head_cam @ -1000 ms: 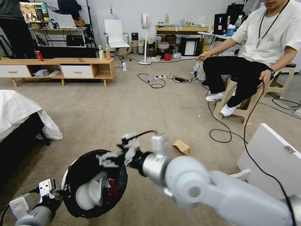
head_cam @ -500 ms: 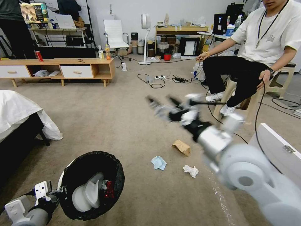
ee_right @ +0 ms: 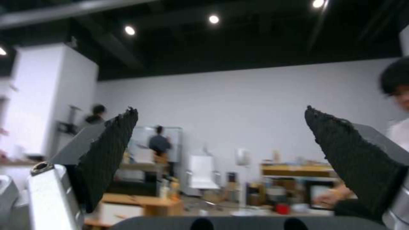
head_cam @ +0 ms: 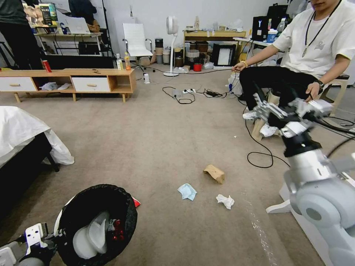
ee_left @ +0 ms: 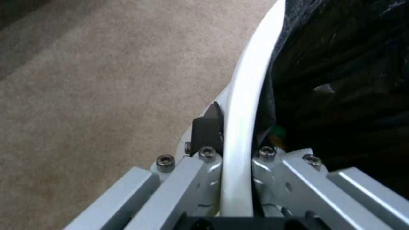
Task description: Pick up the trash bin and place the garbage on the floor into it.
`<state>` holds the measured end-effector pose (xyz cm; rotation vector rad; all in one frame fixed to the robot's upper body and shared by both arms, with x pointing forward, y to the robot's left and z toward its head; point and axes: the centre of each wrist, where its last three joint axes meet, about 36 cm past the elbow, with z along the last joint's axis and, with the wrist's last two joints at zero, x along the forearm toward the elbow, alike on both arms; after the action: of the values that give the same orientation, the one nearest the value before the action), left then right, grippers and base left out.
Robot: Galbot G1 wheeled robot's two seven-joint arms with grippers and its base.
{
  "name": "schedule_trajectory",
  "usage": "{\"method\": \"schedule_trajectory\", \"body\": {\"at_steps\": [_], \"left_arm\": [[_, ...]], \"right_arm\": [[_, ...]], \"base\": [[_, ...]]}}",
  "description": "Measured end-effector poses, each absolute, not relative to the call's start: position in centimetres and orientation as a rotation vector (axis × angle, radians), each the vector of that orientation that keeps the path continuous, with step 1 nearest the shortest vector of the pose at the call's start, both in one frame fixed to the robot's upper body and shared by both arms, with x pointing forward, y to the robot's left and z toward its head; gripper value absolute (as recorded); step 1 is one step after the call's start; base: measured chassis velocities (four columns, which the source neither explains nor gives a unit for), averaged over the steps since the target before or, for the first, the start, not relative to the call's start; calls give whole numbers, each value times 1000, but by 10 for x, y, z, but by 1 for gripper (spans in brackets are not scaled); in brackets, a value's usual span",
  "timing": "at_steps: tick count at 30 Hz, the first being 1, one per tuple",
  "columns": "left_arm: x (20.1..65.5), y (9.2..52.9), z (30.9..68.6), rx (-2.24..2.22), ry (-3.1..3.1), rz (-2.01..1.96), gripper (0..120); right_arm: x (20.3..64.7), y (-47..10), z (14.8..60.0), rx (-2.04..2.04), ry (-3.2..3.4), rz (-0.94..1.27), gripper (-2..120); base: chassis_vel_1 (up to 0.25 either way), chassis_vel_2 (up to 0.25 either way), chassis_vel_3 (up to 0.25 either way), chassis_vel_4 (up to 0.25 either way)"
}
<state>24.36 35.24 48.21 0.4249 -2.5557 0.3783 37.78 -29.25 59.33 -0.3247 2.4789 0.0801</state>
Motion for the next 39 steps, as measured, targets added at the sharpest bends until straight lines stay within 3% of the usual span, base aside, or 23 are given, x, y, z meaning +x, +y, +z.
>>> {"method": "schedule_trajectory", "body": {"at_steps": [8, 39], "left_arm": [[236, 353, 477, 453, -2524, 364, 2], [234, 343, 472, 445, -2510, 399, 2]], "right_arm": [[356, -303, 551, -185, 2514, -5, 98], [334, -276, 473, -21, 2595, -14, 98]], "base": [[0, 0, 0, 0], [0, 0, 0, 0]]}}
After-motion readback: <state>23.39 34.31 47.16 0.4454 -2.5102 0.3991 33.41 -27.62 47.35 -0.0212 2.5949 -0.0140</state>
